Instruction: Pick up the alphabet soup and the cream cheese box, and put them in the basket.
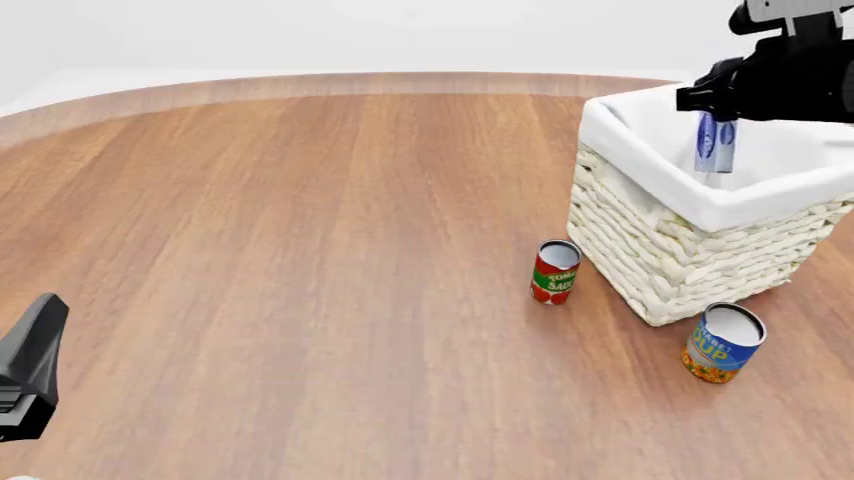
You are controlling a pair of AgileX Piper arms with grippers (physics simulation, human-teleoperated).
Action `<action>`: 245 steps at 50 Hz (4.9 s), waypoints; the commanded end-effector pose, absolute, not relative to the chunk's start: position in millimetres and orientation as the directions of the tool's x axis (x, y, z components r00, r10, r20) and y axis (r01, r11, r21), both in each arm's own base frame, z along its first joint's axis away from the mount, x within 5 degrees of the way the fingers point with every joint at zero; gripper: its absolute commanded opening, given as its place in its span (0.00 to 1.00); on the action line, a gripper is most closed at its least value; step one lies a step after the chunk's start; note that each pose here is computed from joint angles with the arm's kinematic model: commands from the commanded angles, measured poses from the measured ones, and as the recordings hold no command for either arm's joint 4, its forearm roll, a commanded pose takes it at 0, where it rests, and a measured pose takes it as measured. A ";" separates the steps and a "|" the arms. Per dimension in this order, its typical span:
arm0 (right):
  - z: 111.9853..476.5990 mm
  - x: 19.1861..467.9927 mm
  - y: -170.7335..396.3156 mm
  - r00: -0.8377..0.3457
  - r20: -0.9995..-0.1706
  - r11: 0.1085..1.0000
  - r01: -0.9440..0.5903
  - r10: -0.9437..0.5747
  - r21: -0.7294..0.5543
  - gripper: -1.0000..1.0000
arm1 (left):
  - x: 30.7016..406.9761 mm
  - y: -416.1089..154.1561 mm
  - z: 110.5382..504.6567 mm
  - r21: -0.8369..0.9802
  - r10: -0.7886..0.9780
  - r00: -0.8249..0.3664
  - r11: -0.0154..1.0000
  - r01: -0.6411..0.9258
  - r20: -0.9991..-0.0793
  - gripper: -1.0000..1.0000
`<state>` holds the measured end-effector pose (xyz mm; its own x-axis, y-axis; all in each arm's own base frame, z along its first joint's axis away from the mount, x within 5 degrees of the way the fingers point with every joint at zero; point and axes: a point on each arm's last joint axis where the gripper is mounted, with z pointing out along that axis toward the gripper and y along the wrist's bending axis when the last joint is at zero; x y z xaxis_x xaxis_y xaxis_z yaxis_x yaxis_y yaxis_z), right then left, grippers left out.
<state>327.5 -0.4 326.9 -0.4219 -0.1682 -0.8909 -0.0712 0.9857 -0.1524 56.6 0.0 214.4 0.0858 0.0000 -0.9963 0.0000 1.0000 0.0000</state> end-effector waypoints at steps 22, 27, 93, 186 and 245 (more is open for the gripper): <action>304.9 349.7 -12.2 -0.463 -0.874 0.989 -0.041 -0.147 -0.145 0.00 | 56.6 0.0 214.4 0.000 0.000 0.086 1.000 0.000 -0.996 1.00; 302.2 351.3 -13.1 -0.469 -0.871 0.989 -0.040 -0.147 -0.145 0.00 | 56.6 0.0 214.4 0.000 0.000 0.086 1.000 0.000 -0.996 1.00; 322.1 319.6 3.7 -0.422 -0.894 0.989 -0.074 -0.151 -0.132 1.00 | 56.6 0.0 214.4 0.000 0.000 0.086 1.000 0.000 -0.996 1.00; 351.5 124.6 12.4 -0.395 -0.910 0.988 -0.134 -0.127 -0.080 1.00 | 56.6 0.0 214.4 0.000 0.000 0.086 1.000 0.000 -0.996 1.00; 301.8 93.7 6.8 -0.553 -0.828 0.994 -0.103 -0.095 -0.045 1.00 | 56.6 0.0 214.4 0.000 0.000 0.086 1.000 0.000 -0.996 1.00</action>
<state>94.4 8.1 311.7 -0.5287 -0.1040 -0.8424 -0.1166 0.9920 -0.0492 56.6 0.0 214.4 0.0858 0.0000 -0.9963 0.0000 1.0000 0.0000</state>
